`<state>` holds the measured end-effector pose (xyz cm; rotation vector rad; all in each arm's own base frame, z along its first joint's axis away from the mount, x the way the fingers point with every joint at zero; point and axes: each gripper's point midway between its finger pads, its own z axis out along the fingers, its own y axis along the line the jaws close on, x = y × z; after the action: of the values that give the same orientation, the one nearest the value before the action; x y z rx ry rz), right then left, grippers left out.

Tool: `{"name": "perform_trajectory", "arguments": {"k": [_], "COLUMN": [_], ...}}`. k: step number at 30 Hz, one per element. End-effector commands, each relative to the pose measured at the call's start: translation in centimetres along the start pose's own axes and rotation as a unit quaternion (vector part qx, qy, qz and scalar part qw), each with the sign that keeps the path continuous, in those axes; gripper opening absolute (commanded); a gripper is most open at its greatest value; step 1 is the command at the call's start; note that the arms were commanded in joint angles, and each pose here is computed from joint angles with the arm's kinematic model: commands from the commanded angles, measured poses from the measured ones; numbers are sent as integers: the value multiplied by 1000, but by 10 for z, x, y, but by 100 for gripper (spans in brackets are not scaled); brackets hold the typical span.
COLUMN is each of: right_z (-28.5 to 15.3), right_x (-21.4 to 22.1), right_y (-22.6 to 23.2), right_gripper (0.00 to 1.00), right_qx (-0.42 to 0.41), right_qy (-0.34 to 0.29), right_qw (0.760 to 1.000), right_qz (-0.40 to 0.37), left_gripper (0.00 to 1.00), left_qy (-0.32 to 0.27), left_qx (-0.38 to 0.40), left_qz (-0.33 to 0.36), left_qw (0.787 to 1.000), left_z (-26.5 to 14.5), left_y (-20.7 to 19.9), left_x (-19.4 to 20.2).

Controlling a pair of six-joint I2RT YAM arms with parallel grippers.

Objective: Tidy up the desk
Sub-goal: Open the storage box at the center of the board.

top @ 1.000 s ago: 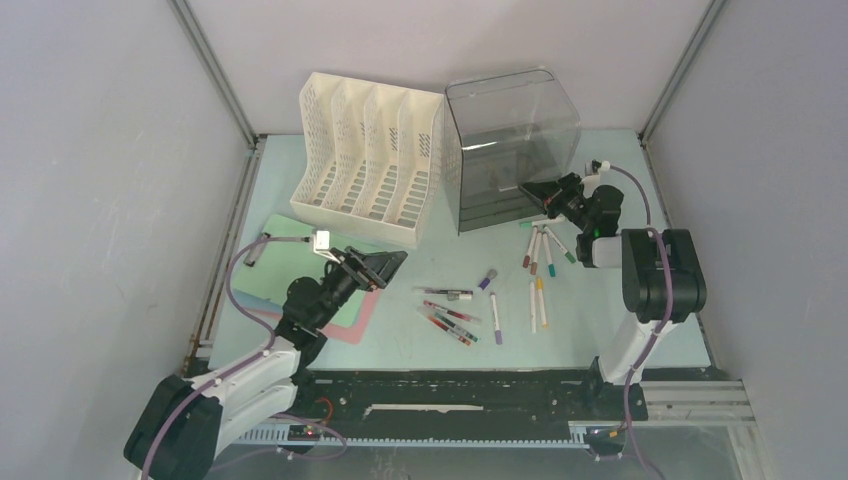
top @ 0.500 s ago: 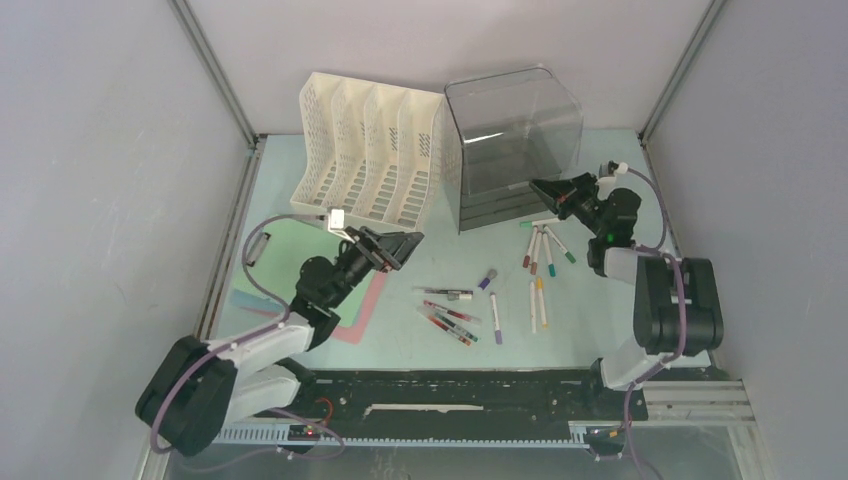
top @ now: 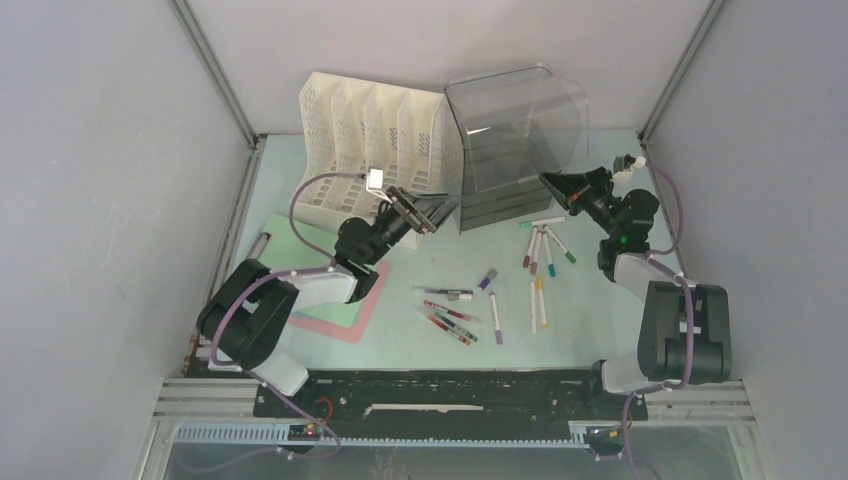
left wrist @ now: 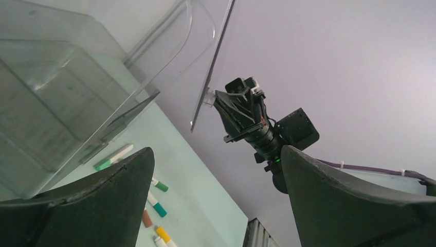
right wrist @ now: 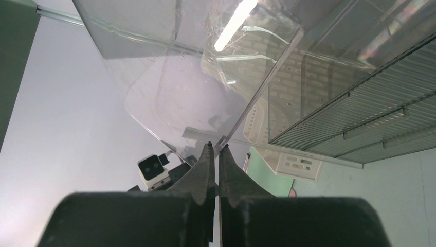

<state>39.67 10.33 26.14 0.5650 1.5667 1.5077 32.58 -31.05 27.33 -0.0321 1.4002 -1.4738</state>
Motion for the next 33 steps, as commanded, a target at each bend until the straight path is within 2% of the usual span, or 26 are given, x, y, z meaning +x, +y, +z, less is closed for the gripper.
{"name": "perform_trajectory", "arguments": {"k": [1, 6, 13, 16, 22, 27, 33], "right_z": [-4, -5, -5, -6, -6, -6, -8], "right_x": [-10, -10, -11, -11, -11, -10, -8], "right_y": [31, 33, 32, 34, 33, 34, 42], "right_gripper": [0, 0, 0, 0, 0, 0, 0], "right_qx": [-45, -49, -51, -55, -55, -57, -69], "right_qy": [-18, -18, -16, -16, -15, -13, -9], "right_qw": [998, 998, 998, 997, 997, 997, 995], "right_qz": [-39, -43, -43, -49, -51, -53, -70], "left_gripper": [99, 95, 78, 76, 61, 43, 11], "left_qy": [-11, 9, 30, 35, 47, 59, 62], "left_qx": [35, 15, -16, -31, -14, 1, 23], "left_qz": [-15, -24, -32, -32, -24, -11, 6], "left_qw": [999, 1000, 999, 998, 999, 998, 998], "left_z": [24, 45, 68, 74, 84, 88, 91], "left_y": [-19, -12, 3, 11, -1, -10, -24], "left_x": [-6, 5, 16, 19, 22, 27, 22]}}
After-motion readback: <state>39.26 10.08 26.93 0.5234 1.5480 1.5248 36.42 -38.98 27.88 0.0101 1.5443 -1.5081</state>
